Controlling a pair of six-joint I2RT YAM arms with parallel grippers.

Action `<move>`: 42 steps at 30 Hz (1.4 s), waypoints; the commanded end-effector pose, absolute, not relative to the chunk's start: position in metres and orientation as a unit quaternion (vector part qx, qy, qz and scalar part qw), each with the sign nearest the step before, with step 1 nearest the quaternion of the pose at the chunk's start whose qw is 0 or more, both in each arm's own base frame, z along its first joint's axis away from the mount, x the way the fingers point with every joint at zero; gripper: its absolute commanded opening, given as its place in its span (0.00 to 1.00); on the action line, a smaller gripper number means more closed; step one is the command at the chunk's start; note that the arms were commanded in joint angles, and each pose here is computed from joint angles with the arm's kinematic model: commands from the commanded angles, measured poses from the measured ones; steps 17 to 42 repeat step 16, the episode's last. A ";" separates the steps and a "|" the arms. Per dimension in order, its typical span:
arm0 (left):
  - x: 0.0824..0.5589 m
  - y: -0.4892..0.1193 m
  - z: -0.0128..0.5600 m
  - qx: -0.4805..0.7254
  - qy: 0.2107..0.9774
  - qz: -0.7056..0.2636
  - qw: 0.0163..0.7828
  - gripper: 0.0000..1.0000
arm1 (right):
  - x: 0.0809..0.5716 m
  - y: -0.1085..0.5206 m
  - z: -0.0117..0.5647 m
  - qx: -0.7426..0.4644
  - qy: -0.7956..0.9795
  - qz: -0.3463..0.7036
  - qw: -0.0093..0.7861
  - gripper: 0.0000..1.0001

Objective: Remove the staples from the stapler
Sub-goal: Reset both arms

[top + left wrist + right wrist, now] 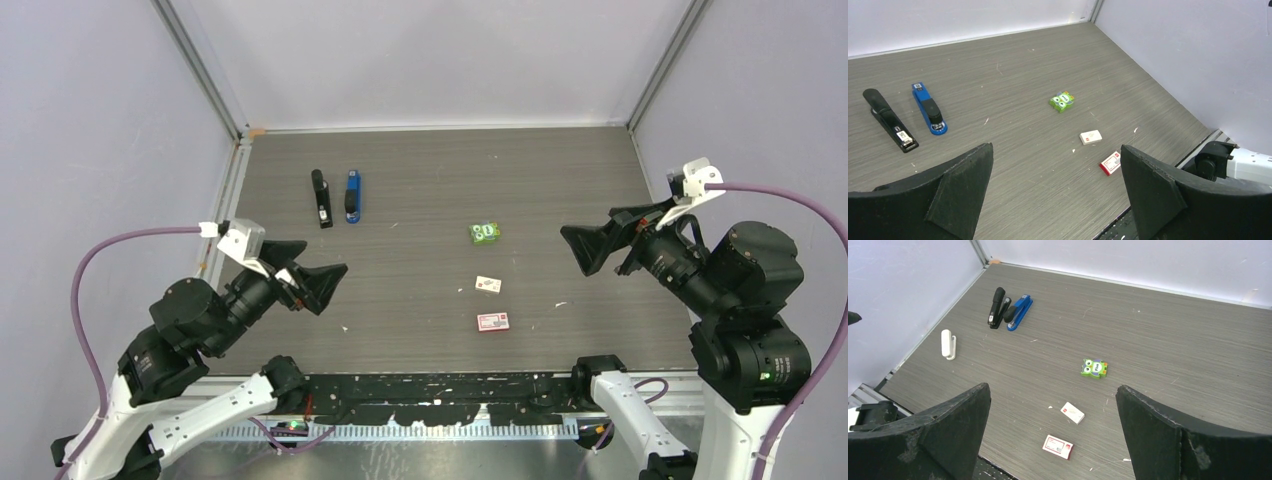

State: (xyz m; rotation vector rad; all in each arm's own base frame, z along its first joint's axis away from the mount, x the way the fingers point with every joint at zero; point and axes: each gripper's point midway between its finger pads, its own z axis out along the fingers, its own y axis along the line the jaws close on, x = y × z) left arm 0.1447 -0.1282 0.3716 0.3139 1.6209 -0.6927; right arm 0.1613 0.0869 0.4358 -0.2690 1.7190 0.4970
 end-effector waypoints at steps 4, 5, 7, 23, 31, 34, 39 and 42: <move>0.143 -0.128 0.372 0.132 0.701 -0.311 0.628 1.00 | 0.162 0.084 0.446 -0.105 0.731 0.214 0.639 0.99; 0.143 -0.127 0.373 0.131 0.700 -0.312 0.629 1.00 | 0.162 0.084 0.445 -0.104 0.732 0.213 0.639 1.00; 0.142 -0.127 0.372 0.130 0.700 -0.312 0.629 1.00 | 0.163 0.084 0.445 -0.103 0.732 0.213 0.639 0.99; 0.143 -0.125 0.369 0.131 0.702 -0.306 0.630 1.00 | 0.159 0.086 0.443 -0.124 0.731 0.212 0.636 1.00; 0.143 -0.125 0.369 0.131 0.702 -0.306 0.630 1.00 | 0.159 0.086 0.443 -0.124 0.731 0.212 0.636 1.00; 0.143 -0.125 0.369 0.131 0.702 -0.306 0.630 1.00 | 0.159 0.086 0.443 -0.124 0.731 0.212 0.636 1.00; 0.143 -0.125 0.369 0.131 0.702 -0.306 0.630 1.00 | 0.159 0.086 0.443 -0.124 0.731 0.212 0.636 1.00; 0.143 -0.125 0.369 0.131 0.702 -0.306 0.630 1.00 | 0.159 0.086 0.443 -0.124 0.731 0.212 0.636 1.00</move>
